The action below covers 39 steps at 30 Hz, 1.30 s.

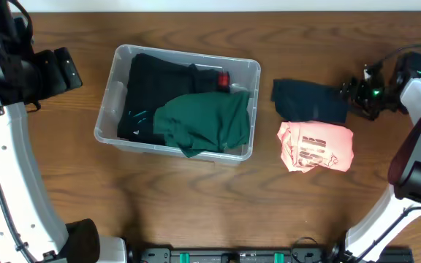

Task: Pack container
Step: 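Move the right gripper to the dark navy garment and grasp it, then carry the navy garment into the bin and release it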

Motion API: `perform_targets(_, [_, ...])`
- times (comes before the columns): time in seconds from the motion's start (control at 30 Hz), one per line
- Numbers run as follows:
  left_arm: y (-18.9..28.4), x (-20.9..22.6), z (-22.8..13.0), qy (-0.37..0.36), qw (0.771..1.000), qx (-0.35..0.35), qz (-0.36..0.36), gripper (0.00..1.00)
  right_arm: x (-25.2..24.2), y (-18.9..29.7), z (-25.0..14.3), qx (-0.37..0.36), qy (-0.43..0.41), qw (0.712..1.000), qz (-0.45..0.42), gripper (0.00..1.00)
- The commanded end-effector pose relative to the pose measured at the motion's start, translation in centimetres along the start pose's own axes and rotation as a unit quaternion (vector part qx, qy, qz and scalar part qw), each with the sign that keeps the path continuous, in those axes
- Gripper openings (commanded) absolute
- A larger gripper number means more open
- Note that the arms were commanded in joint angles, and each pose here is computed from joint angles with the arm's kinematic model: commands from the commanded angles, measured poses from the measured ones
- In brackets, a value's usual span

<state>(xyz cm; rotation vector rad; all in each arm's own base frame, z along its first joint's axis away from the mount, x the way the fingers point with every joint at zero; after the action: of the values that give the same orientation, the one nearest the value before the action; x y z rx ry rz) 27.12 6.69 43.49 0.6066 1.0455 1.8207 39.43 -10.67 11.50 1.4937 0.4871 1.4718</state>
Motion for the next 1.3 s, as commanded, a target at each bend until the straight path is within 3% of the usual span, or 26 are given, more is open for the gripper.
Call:
perform_targets(0.0, [0.1, 0.2, -0.2, 0.004, 1.0, 0.001, 0.006, 0.98, -1.0, -1.6, -0.5, 0.022, 0.002, 1.0, 0.003, 0.84])
perform_targets(0.13, [0.1, 0.2, -0.2, 0.004, 1.0, 0.001, 0.006, 0.98, -1.8, -3.2, -0.7, 0.034, -0.003, 0.999, 0.005, 0.71])
perform_targets(0.3, [0.1, 0.2, -0.2, 0.004, 1.0, 0.001, 0.006, 0.98, -1.6, -3.4, -0.7, 0.033, -0.003, 0.999, 0.021, 0.27])
perform_targets(0.43, [0.1, 0.2, -0.2, 0.004, 1.0, 0.001, 0.006, 0.98, -0.3, -2.0, -0.5, 0.022, -0.001, 0.998, 0.064, 0.03])
perform_targets(0.67, [0.1, 0.2, -0.2, 0.004, 1.0, 0.001, 0.006, 0.98, 7.2, 5.9, 0.2, -0.059, 0.069, 0.97, 0.224, 0.01])
perform_targets(0.87, [0.1, 0.2, -0.2, 0.004, 1.0, 0.001, 0.006, 0.98, 17.5, 12.9, -0.9, -0.121, 0.215, 0.897, 0.366, 0.01])
perform_targets(1.03, [0.1, 0.2, -0.2, 0.004, 1.0, 0.001, 0.006, 0.98, 26.1, 13.6, -2.4, -0.126, 0.298, 0.851, 0.413, 0.01])
perform_targets(1.13, [0.1, 0.2, -0.2, 0.004, 1.0, 0.001, 0.006, 0.98, 30.5, 11.8, -3.5, -0.138, 0.3, 0.85, 0.41, 0.01])
perform_targets(1.27, [0.1, 0.2, -0.2, 0.004, 1.0, 0.001, 0.006, 0.98, 34.9, 7.9, -5.7, -0.153, 0.263, 0.877, 0.371, 0.01])
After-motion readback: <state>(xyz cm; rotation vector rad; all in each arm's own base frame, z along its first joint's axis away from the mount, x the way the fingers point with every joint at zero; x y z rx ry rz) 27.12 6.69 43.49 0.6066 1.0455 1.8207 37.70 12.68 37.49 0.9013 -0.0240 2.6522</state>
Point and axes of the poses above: each gripper's point midway between its finger pads, its own y axis back along the fingers, its own x axis along the line the jaws close on, z = x × y, the point moved 10 cm from there along y, back along the fingers, and after that the axes turned 5 degrees about y, right-handed, at the moved point
